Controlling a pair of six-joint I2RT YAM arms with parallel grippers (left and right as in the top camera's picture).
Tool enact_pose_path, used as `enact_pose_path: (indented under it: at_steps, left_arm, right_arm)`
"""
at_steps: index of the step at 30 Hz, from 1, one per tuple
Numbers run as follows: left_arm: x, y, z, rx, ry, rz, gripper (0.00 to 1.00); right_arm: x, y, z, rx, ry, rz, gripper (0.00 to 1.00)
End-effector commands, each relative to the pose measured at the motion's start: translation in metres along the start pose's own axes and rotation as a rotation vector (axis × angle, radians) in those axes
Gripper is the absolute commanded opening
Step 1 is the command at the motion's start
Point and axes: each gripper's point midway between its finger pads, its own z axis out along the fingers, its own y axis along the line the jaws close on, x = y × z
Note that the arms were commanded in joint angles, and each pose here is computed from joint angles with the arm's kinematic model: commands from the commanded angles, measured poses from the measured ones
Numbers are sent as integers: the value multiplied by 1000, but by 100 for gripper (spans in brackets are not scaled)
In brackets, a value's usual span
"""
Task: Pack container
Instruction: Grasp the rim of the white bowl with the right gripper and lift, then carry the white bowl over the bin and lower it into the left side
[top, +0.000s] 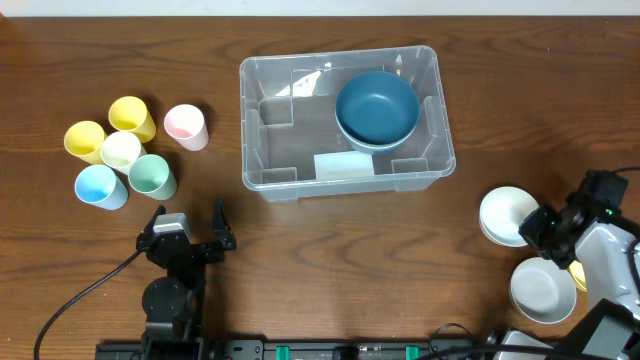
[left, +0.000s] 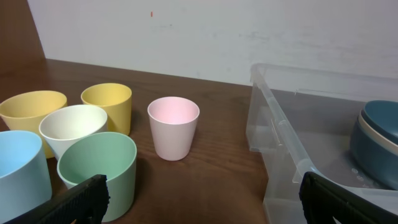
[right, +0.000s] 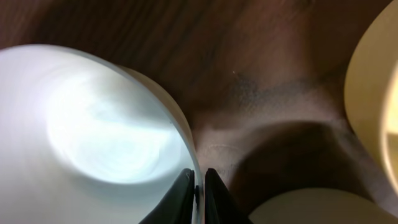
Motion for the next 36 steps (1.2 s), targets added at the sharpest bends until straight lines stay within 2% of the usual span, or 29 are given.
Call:
enact_pose_path:
  at_steps: [1, 4, 6, 8, 10, 17, 23, 28, 32, 36]
  left_arm:
    - [19, 3, 2, -12, 51, 9, 98]
    - [19, 3, 2, -12, 51, 9, 98]
    - [19, 3, 2, -12, 51, 9, 98]
    - [19, 3, 2, -12, 51, 9, 98]
    - [19, 3, 2, -12, 51, 9, 98]
    - [19, 3, 2, -12, 51, 9, 98]
    - [19, 3, 2, -12, 51, 9, 98]
    - [19, 3, 2, -12, 51, 9, 98]
    - [19, 3, 2, -12, 51, 9, 98]
    - [19, 3, 2, -12, 51, 9, 98]
  right_arm:
    - [8, -6, 7, 5, 11, 21, 10]
    - [11, -7, 14, 2, 4, 38, 15]
    - [10, -6, 14, -1, -2, 37, 15]
    - [8, -5, 13, -6, -7, 37, 11]
    - [7, -4, 13, -10, -12, 37, 1]
    - [-21, 13, -6, -68, -70, 31, 1]
    - [-69, 49, -63, -191, -154, 15, 1]
    - [-102, 98, -141, -409, -249, -42, 1]
    - [-105, 153, -207, -624, -309, -160, 1]
    - [-83, 210, -245, -707, -358, -320, 1]
